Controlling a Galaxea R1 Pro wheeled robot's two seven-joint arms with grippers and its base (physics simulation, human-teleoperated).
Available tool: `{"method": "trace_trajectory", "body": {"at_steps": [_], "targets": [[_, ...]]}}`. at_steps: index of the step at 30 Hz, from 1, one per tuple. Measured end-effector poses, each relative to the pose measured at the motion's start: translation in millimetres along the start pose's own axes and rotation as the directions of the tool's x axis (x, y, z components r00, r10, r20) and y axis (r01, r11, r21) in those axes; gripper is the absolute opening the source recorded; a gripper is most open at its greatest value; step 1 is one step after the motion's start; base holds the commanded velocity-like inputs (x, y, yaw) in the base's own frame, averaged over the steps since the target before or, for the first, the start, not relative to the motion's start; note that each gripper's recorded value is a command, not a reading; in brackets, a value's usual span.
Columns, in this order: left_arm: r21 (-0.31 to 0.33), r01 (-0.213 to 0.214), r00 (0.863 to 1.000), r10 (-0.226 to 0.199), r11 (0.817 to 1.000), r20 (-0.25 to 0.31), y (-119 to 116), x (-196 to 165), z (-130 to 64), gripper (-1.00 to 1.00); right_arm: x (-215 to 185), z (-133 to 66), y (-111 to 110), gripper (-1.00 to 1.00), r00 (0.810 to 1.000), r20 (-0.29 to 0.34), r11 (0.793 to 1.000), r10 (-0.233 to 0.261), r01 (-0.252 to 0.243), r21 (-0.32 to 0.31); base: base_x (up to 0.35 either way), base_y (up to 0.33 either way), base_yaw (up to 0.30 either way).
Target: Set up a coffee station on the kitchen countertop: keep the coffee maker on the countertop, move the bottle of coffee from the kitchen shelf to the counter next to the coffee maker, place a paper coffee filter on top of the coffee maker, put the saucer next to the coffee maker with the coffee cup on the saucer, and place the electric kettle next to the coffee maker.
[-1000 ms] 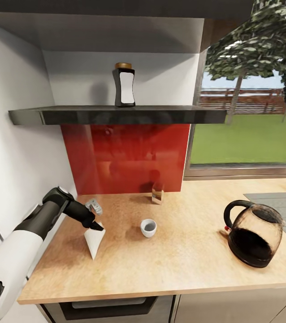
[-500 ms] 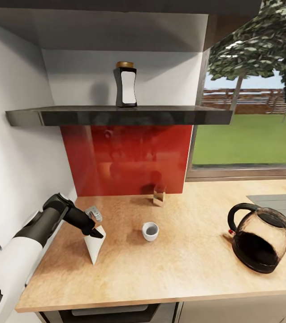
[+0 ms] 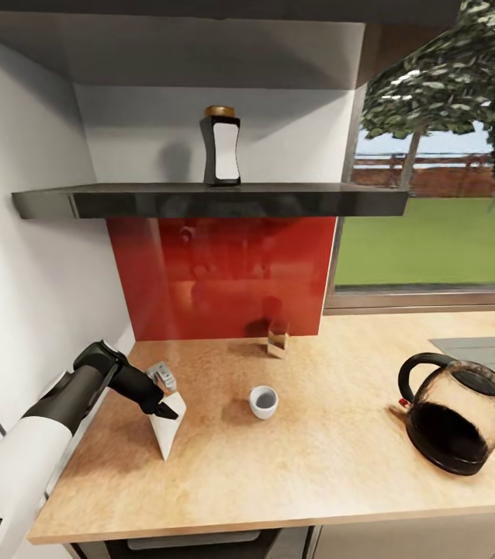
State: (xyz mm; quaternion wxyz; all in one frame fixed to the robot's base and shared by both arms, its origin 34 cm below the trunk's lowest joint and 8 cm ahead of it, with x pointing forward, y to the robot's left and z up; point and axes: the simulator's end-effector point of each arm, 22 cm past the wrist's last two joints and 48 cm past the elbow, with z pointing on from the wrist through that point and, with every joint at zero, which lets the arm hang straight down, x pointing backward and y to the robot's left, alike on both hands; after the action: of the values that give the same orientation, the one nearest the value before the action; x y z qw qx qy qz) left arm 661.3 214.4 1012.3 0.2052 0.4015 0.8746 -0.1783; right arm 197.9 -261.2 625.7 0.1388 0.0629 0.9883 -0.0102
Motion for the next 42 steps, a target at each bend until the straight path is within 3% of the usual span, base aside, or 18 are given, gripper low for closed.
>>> {"method": "trace_trajectory", "body": {"at_steps": [32, 42], "targets": [[-0.003, -0.001, 1.000, 0.001, 1.000, -0.003, 0.1, 0.2, 0.6, 1.00, -0.1, 0.0, -1.5, 1.00, 1.000, 0.000, 1.000, 0.000, 0.000, 0.003, 0.050, 0.001, 0.000], [0.027, 0.017, 1.000, -0.016, 0.999, -0.019, -11.6, 15.0, 15.3, 1.00, 0.2, 0.0, -1.3, 1.00, 1.000, -0.001, 1.000, -0.002, 0.002, 0.003, 0.004, 0.000, 0.000]]}}
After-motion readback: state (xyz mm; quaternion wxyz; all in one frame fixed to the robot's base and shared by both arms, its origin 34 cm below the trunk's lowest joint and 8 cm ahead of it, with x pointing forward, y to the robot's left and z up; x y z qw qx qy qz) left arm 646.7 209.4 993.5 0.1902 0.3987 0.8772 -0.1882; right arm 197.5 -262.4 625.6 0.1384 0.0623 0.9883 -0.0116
